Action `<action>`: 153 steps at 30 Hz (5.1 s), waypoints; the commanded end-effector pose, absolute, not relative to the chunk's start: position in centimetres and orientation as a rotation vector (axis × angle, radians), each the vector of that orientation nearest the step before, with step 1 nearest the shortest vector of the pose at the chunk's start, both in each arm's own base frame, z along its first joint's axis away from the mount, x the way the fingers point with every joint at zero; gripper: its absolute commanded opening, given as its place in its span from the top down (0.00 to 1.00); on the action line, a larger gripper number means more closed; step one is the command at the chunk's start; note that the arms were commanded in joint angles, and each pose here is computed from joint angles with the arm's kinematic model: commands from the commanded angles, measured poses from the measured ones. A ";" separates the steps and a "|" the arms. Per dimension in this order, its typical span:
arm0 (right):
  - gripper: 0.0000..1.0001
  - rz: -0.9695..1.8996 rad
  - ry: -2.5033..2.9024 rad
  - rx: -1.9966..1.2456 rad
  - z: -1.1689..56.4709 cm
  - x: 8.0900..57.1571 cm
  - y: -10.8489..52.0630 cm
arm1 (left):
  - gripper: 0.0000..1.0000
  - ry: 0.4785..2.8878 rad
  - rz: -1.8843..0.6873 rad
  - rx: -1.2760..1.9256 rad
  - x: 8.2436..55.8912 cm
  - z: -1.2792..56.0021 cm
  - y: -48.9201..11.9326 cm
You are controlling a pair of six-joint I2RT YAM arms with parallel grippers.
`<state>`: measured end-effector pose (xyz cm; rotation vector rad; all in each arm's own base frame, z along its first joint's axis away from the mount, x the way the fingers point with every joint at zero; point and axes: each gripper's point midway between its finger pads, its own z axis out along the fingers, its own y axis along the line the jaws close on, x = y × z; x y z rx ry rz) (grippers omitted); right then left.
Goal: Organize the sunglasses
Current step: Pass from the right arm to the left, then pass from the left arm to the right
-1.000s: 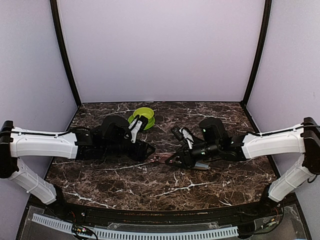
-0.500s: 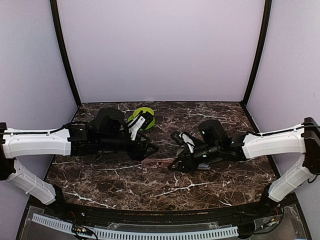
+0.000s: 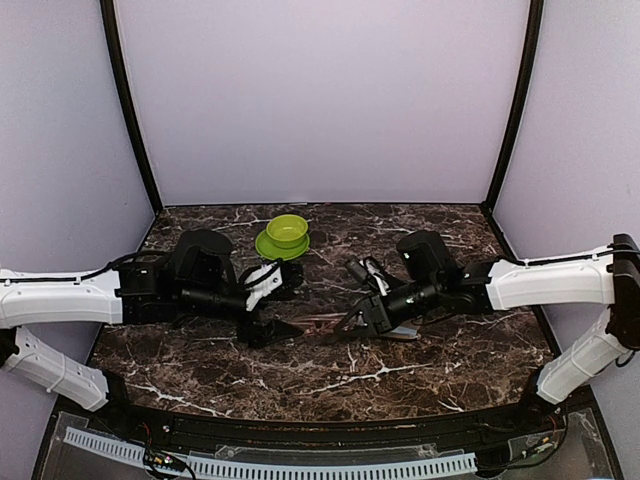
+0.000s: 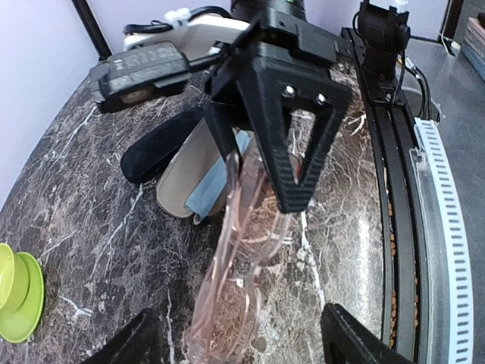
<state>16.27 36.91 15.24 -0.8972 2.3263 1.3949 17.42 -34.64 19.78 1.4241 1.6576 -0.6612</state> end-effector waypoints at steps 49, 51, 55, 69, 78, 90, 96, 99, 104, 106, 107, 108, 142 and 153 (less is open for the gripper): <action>0.71 1.740 2.448 -0.678 15.6 15.3 37.8 | 0.60 1.476 -0.240 1.638 18.7 15.0 -37.3; 0.70 1.738 2.452 -0.677 15.5 15.3 37.8 | 0.64 1.476 -0.243 1.635 18.7 15.1 -37.3; 0.66 1.736 2.451 -0.673 15.4 15.4 37.8 | 0.71 1.483 -0.247 1.636 18.6 15.1 -37.3; 0.27 1.613 2.436 -0.736 15.3 15.6 36.9 | 0.73 1.537 -0.263 1.623 18.1 15.1 -36.1; 0.24 1.322 2.250 -0.872 17.8 17.0 34.7 | 0.72 1.739 -0.478 1.575 16.9 14.9 -35.4; 0.16 0.802 1.898 -1.152 19.6 16.0 34.0 | 0.72 2.030 -0.986 1.521 14.4 16.8 -35.3; 0.15 0.525 1.756 -1.271 19.4 15.0 35.0 | 0.73 2.080 -1.200 1.518 12.7 18.1 -35.9; 0.14 0.364 1.700 -1.363 18.8 14.3 35.3 | 0.73 2.097 -1.258 1.530 12.2 18.2 -35.9; 0.14 0.204 1.619 -1.414 18.8 13.2 35.3 | 0.73 2.147 -1.377 1.556 11.2 17.7 -35.9; 0.14 0.168 1.589 -1.427 19.0 12.8 35.4 | 0.74 2.166 -1.426 1.561 10.9 17.5 -36.0; 0.14 0.139 1.577 -1.433 19.1 12.7 35.4 | 0.74 2.175 -1.454 1.566 10.7 17.5 -36.1; 0.14 0.105 1.566 -1.441 19.1 12.6 35.4 | 0.74 2.180 -1.489 1.571 10.4 17.5 -36.2; 0.35 -0.115 1.404 -1.738 16.9 9.5 38.9 | 0.75 2.242 -1.724 1.617 9.0 16.4 -37.0; 0.31 -0.131 1.399 -1.745 16.5 9.6 39.0 | 0.75 2.240 -1.746 1.616 9.0 16.4 -37.1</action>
